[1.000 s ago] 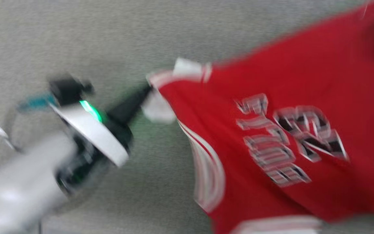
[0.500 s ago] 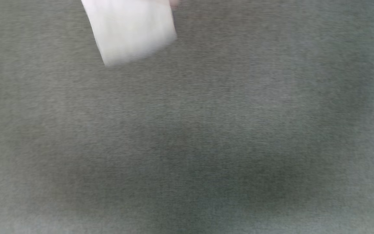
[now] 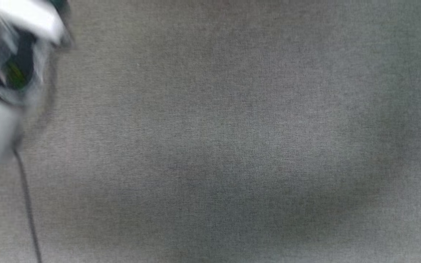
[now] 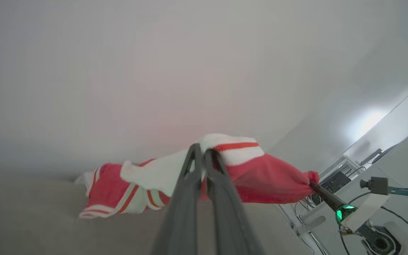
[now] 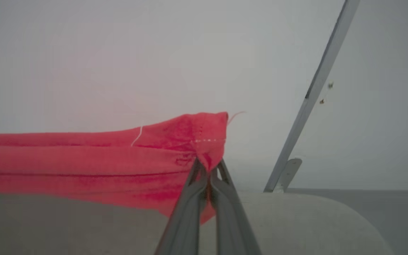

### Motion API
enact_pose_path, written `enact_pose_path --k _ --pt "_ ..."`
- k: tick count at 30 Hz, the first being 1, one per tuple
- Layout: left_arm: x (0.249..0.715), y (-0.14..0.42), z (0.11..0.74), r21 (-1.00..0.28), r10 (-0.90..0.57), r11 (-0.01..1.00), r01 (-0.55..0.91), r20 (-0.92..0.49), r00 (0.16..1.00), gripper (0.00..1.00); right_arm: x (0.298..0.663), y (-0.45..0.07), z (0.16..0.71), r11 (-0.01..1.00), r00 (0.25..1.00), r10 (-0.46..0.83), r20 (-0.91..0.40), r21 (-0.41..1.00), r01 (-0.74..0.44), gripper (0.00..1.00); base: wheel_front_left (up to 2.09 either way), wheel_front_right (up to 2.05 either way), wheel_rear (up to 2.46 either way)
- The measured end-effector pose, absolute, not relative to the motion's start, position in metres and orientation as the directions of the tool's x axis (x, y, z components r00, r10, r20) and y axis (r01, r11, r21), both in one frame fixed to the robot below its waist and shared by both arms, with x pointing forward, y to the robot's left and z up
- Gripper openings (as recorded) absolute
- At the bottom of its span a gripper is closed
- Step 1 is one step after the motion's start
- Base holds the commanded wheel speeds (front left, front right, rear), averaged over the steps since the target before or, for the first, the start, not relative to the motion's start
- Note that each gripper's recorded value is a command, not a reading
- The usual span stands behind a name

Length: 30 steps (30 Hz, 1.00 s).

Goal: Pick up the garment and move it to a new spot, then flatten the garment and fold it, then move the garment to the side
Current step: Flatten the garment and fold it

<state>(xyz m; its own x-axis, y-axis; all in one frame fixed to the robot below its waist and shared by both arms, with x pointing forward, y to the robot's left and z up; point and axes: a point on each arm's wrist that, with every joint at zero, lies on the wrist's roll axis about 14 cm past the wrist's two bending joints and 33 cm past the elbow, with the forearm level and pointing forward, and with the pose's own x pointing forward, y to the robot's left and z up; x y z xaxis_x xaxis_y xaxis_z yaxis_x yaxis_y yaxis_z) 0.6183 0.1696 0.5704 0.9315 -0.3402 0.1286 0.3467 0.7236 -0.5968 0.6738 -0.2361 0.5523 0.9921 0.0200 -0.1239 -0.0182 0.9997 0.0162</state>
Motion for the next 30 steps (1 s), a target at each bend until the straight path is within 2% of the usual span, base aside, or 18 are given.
enact_pose_path --k 6,11,19,25,30 --pt "0.541 0.151 0.494 -0.678 -0.411 0.681 0.277 -0.042 0.91 0.0 0.616 -0.246 0.476 0.998 0.954 0.049 -0.297 0.061 -0.032 0.0 0.0 0.0 0.0" --pt "0.489 0.146 0.477 -0.709 -0.428 0.658 0.254 -0.075 0.901 0.0 0.561 -0.253 0.444 0.995 0.921 0.076 -0.382 0.095 -0.043 0.0 0.0 0.0 0.0" --pt "0.419 0.151 0.462 -0.692 -0.453 0.682 0.236 -0.147 0.879 0.0 0.479 -0.25 0.434 0.989 0.878 0.11 -0.466 0.137 -0.051 0.0 0.0 0.0 0.0" --pt "0.379 0.153 0.453 -0.702 -0.456 0.683 0.201 -0.194 0.868 0.0 0.423 -0.25 0.429 0.988 0.836 0.097 -0.54 0.155 -0.014 0.0 0.0 0.0 0.0" --pt "0.363 0.155 0.454 -0.692 -0.459 0.693 0.203 -0.206 0.864 0.0 0.401 -0.246 0.434 0.987 0.825 0.09 -0.557 0.163 0.003 0.0 0.0 0.0 0.0"
